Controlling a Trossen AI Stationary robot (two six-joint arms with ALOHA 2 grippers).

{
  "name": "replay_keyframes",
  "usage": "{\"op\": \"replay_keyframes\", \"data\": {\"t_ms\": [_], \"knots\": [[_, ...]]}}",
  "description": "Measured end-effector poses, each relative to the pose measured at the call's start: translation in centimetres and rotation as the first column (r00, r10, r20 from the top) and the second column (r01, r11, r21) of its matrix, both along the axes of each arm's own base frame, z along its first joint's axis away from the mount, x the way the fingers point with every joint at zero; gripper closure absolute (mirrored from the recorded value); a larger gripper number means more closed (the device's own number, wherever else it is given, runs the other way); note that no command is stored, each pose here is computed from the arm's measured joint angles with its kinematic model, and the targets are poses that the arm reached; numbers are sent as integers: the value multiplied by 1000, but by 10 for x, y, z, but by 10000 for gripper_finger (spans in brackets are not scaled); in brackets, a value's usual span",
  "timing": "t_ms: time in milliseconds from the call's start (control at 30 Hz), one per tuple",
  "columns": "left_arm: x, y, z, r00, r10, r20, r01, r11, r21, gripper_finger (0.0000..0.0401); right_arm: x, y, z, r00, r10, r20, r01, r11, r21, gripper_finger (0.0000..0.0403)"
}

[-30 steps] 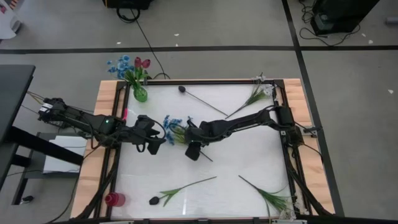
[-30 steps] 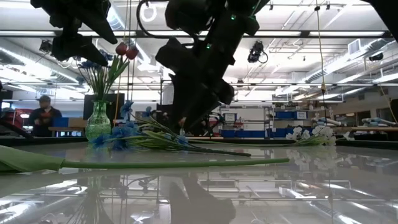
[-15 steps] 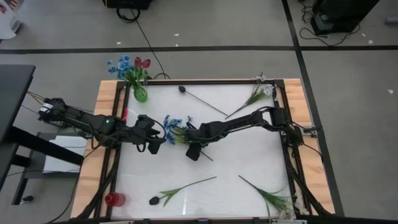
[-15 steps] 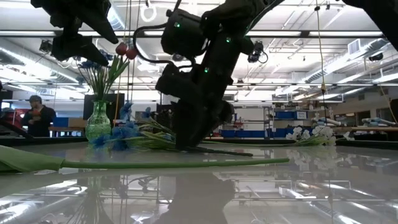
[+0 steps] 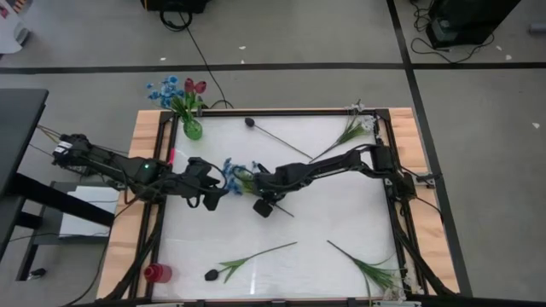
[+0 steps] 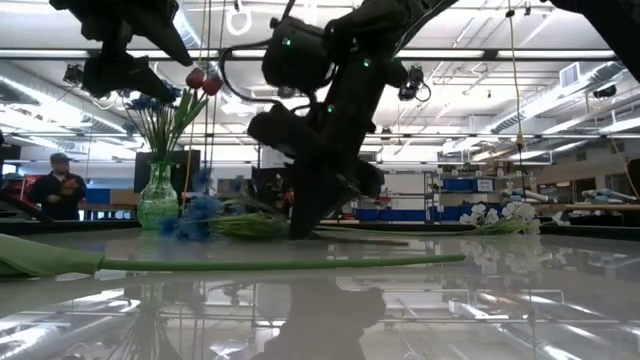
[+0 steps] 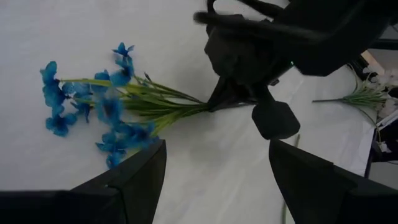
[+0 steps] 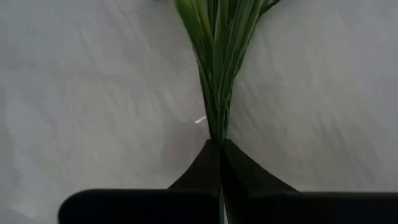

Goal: Sort flowers into vase by color
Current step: Put the blue flowers into the green vase

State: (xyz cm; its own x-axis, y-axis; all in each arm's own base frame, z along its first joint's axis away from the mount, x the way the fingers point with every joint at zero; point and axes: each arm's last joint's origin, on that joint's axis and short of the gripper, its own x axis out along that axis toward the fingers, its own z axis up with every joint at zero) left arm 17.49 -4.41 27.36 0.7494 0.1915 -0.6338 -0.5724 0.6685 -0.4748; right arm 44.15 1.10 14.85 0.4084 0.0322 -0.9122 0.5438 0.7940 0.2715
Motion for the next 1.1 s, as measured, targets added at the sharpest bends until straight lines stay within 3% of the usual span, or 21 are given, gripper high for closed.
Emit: {"op": "replay_keyframes", "data": {"t_ms": [300,633,967,1100], "knots": [[-4,-4,26,998,-33,54,34,999,-13,141,-8,2,76,959,-124,253,137,990,-34,400],[-6,-6,55,988,-78,132,76,997,21,175,-34,11,175,770,-159,618,286,952,-112,402],[1,-8,75,951,-151,271,120,984,130,179,-75,16,249,585,-66,808,423,875,-235,402],[4,-8,82,929,-182,323,120,971,205,179,-84,16,268,520,-2,854,423,870,-255,403]]}}
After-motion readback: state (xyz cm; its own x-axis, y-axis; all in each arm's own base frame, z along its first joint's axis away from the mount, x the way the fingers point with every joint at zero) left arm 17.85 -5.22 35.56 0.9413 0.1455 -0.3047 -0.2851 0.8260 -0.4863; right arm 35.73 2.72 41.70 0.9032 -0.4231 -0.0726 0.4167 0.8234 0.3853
